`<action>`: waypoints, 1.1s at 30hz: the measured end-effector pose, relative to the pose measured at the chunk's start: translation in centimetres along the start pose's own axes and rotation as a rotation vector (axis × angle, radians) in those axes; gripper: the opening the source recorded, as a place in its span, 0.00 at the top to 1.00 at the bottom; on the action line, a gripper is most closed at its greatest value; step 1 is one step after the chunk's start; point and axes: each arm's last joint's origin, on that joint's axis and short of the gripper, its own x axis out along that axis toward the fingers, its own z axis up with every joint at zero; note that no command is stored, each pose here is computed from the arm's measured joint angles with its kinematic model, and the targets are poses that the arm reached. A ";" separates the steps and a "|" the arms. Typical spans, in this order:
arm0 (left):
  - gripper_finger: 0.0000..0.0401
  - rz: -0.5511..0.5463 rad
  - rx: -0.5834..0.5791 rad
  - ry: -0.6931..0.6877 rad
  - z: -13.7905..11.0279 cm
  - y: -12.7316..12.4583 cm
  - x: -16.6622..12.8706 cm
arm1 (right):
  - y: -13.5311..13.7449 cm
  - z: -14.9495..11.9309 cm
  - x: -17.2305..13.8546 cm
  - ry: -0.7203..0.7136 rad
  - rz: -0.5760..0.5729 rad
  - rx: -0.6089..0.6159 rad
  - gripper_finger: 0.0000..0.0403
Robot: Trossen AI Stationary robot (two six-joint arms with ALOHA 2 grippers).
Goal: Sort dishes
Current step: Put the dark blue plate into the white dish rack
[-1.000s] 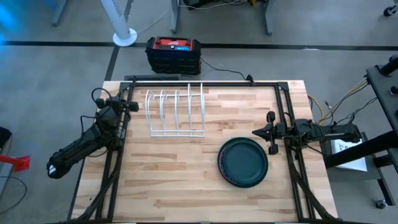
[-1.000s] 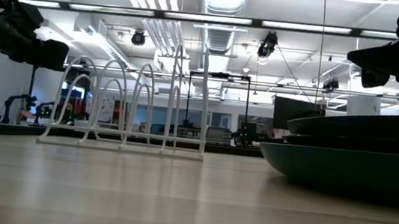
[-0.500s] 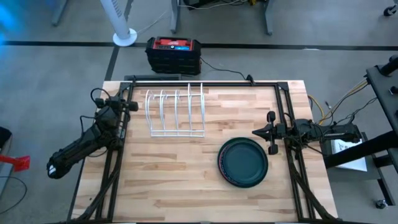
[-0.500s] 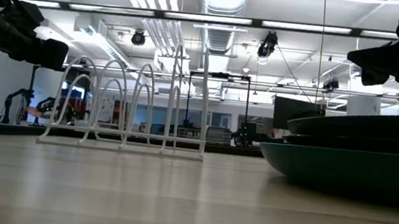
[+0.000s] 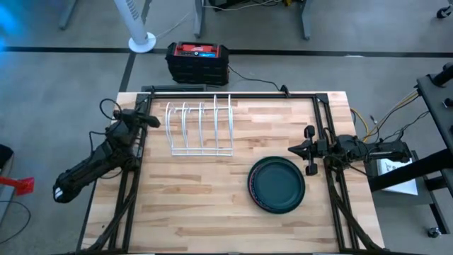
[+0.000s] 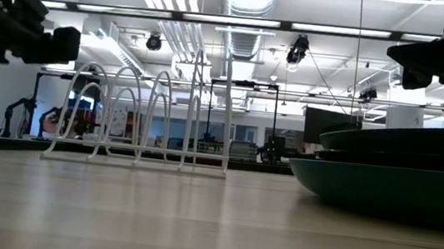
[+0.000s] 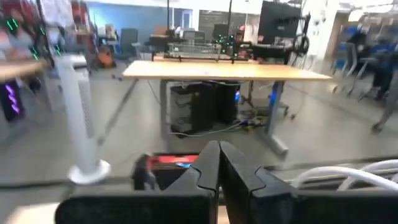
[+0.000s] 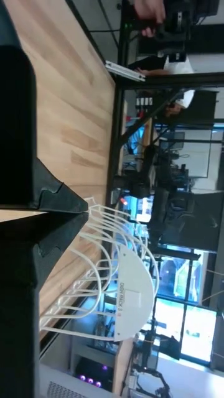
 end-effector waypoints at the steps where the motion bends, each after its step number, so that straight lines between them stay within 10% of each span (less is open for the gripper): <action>1: 1.00 0.011 -0.006 -0.012 0.9 0.2 -0.2 | 0.0 0.0 0.0 0.000 0.001 0.000 1.00; 6: 1.00 -0.076 -0.116 -0.072 5.9 1.3 -1.8 | 0.0 0.0 0.0 0.000 0.007 0.130 1.00; 17: 1.00 -0.978 -0.391 -0.209 9.2 -0.9 -3.0 | 0.0 0.0 0.0 0.000 0.008 0.183 1.00; 33: 1.00 -1.178 -0.279 -0.217 11.4 -5.6 -1.2 | 0.0 0.0 0.0 0.002 0.005 0.296 1.00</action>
